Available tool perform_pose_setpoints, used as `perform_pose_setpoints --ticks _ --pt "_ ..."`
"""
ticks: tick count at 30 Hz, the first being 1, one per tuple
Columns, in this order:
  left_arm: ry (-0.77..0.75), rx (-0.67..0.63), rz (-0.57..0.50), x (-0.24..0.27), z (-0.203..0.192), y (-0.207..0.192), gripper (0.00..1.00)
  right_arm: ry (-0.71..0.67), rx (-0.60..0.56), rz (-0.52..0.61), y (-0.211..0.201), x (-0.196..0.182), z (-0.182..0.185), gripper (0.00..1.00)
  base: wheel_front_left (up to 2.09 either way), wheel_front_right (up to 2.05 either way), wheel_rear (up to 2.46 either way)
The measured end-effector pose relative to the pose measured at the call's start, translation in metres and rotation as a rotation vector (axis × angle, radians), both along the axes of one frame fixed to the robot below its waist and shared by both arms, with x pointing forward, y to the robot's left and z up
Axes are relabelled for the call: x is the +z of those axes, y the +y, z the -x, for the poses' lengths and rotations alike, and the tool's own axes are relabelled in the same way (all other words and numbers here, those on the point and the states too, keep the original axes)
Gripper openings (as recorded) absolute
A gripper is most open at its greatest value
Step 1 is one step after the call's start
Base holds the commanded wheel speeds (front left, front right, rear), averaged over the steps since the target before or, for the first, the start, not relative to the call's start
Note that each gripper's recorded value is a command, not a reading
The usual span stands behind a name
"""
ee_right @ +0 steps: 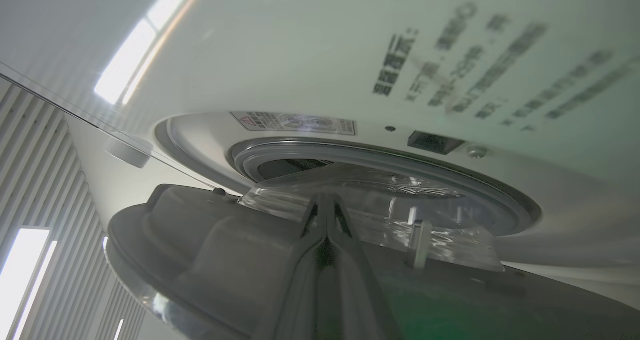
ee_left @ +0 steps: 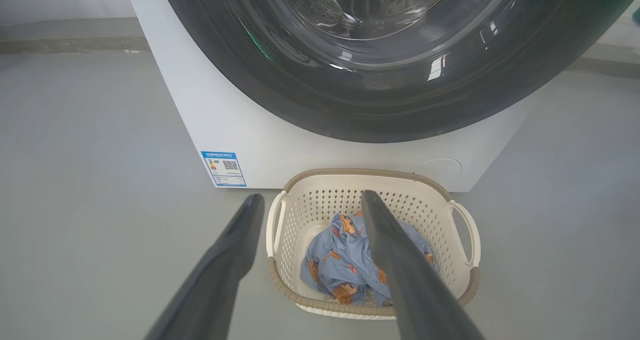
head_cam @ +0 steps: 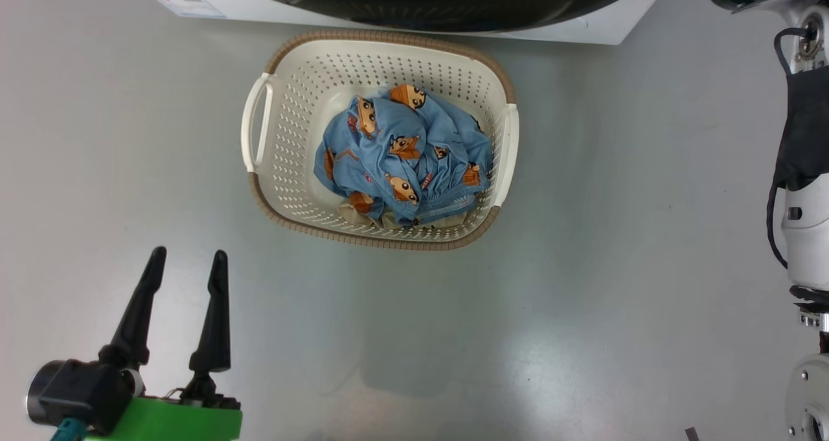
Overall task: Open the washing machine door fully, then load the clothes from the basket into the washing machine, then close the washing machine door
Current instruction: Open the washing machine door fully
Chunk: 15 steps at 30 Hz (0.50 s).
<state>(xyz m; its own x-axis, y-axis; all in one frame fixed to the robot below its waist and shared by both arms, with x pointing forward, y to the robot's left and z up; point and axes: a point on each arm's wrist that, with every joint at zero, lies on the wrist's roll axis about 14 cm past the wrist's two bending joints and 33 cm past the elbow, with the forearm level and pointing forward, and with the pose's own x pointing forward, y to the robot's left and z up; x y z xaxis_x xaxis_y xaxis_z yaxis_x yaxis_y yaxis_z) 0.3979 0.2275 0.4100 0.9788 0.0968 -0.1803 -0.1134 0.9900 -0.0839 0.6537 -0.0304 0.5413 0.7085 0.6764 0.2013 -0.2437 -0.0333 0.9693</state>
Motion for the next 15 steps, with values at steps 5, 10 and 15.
perform_pose_setpoints --ticks 5,10,15 --pt "-0.016 -0.004 0.009 0.004 -0.002 -0.002 1.00 0.007 0.030 0.017 0.007 -0.001 0.010 0.00 0.00 0.00 0.00" --pt "-0.033 -0.010 0.016 0.009 -0.003 -0.005 1.00 0.023 0.067 0.027 0.018 -0.004 0.022 0.00 0.00 0.00 0.00" --pt "-0.063 -0.020 0.023 0.017 -0.008 -0.008 1.00 0.034 0.091 0.044 0.022 -0.005 0.035 0.00 0.00 0.00 0.00"
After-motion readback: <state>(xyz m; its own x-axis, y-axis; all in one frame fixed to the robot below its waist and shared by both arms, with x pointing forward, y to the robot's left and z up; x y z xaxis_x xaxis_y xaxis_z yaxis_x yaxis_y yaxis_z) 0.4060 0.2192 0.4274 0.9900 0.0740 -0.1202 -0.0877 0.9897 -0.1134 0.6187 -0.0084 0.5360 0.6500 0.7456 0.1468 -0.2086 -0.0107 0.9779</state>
